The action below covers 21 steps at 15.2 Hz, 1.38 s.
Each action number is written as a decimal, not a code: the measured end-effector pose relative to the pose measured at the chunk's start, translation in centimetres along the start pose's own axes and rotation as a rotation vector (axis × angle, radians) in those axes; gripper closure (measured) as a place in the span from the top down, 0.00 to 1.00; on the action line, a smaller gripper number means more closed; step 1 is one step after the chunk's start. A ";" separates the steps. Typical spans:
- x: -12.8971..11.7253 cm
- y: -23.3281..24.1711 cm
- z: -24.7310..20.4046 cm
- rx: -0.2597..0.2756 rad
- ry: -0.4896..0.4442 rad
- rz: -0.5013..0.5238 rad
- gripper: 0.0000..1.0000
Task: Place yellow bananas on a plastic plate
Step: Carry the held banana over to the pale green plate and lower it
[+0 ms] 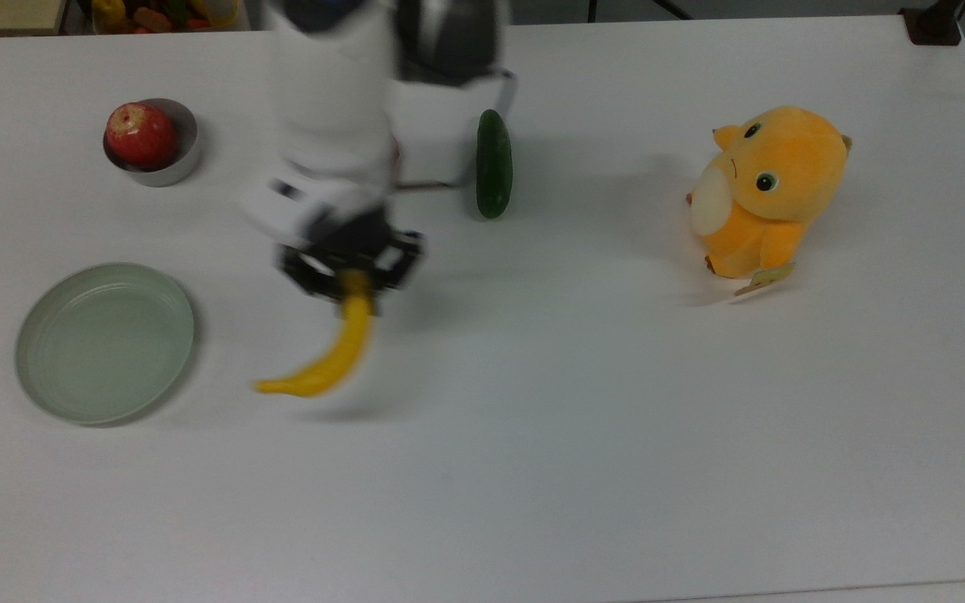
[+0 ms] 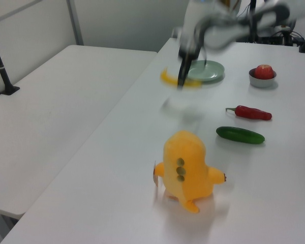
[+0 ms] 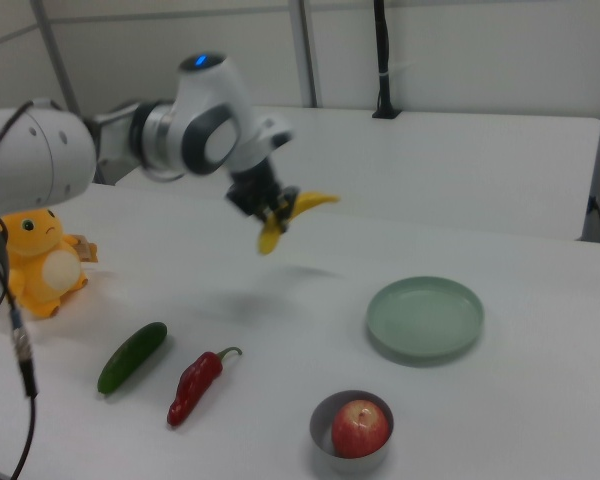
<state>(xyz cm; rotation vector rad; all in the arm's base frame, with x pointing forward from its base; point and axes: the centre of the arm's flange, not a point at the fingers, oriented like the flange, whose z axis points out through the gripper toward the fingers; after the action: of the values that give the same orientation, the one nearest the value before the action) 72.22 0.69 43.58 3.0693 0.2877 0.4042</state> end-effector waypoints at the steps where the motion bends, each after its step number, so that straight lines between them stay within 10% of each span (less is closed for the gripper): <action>1: -0.3 4.4 -3.4 -0.005 0.015 0.024 0.30; 11: -0.8 6.0 -2.8 0.003 0.001 0.034 0.30; 21: -5.0 20.7 -2.2 0.000 0.075 -0.060 0.30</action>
<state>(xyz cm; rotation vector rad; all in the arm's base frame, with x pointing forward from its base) 70.55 -20.56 45.62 3.0414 0.3818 0.5176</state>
